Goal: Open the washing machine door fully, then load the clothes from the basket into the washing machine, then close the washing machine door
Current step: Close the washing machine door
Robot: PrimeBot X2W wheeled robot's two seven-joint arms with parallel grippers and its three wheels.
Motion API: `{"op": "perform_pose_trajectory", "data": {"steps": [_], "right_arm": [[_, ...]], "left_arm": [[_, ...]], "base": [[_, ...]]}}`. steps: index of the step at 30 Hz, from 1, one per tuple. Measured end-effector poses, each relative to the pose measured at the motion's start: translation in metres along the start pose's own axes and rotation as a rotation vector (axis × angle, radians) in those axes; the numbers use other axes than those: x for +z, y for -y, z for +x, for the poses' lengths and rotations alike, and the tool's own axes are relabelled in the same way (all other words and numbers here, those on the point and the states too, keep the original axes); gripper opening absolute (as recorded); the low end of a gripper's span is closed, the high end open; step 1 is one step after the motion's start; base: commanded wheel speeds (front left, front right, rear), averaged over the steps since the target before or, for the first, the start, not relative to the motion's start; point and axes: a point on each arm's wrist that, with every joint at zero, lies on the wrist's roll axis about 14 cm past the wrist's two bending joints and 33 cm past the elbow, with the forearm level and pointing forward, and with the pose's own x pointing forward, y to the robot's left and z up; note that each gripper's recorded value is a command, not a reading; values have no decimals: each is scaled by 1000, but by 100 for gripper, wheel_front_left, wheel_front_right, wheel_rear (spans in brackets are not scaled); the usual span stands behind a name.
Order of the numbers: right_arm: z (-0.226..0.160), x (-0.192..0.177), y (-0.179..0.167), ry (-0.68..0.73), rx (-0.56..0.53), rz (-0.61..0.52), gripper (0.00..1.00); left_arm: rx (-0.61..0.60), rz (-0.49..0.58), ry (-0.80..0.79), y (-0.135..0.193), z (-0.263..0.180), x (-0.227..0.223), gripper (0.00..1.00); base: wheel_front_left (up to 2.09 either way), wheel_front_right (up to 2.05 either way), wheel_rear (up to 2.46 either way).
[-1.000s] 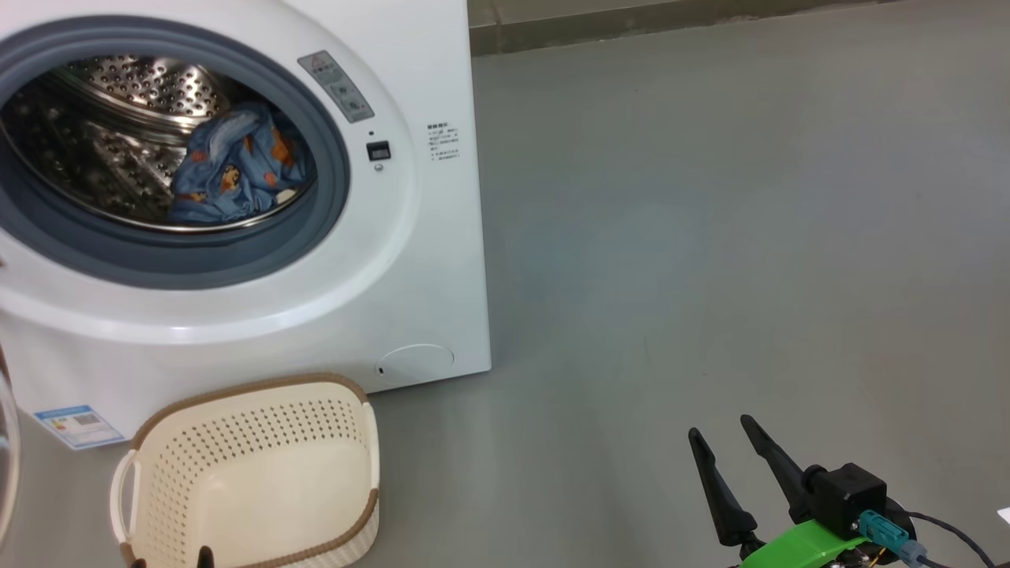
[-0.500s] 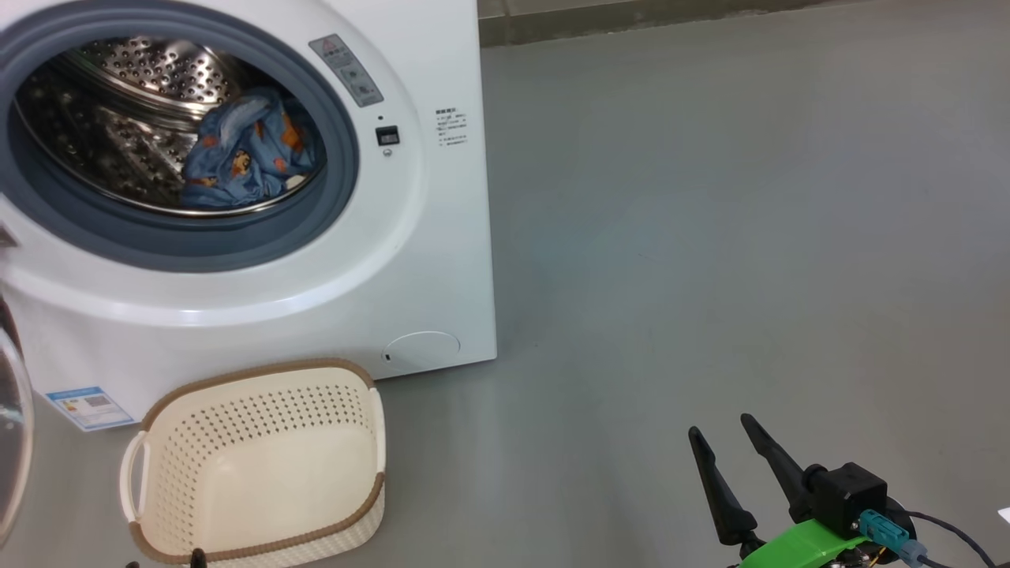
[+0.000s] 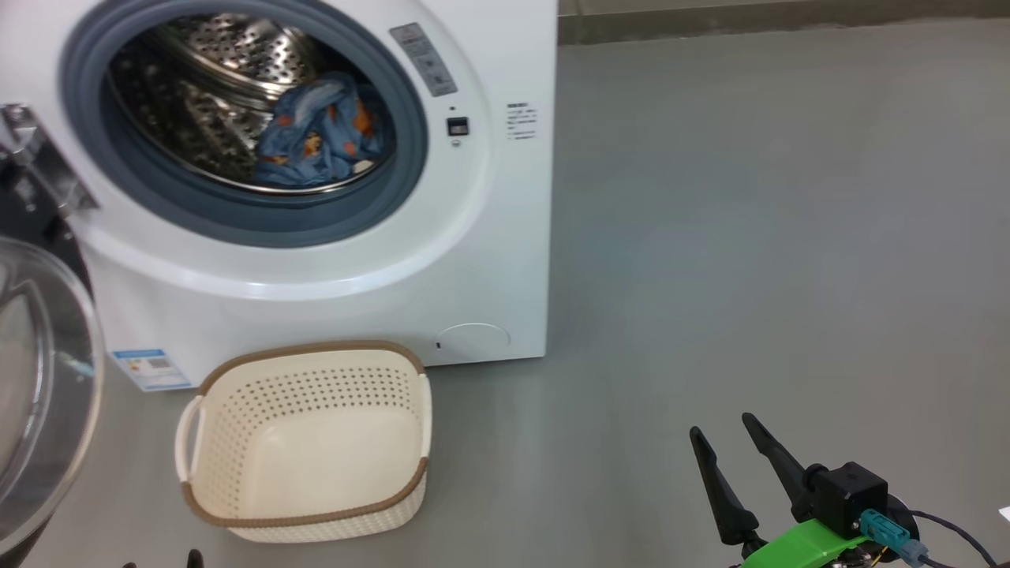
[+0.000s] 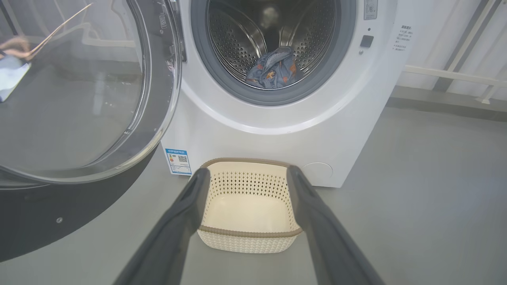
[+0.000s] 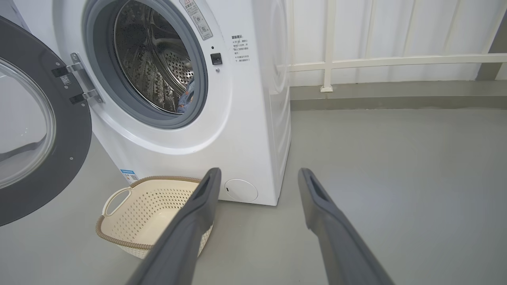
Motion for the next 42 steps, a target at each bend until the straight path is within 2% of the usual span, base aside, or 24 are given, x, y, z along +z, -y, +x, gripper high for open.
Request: {"op": "perform_pose_trajectory", "data": {"steps": [22, 42], "right_arm": [[30, -12, -80, -34, 250, -20, 100], [39, -17, -148, -51, 434, -14, 100]], "left_arm": [[273, -56, 42, -79, -58, 6, 100], [473, -79, 65, -127, -119, 2, 100]], "base": [[0, 0, 0], [0, 0, 0]]}}
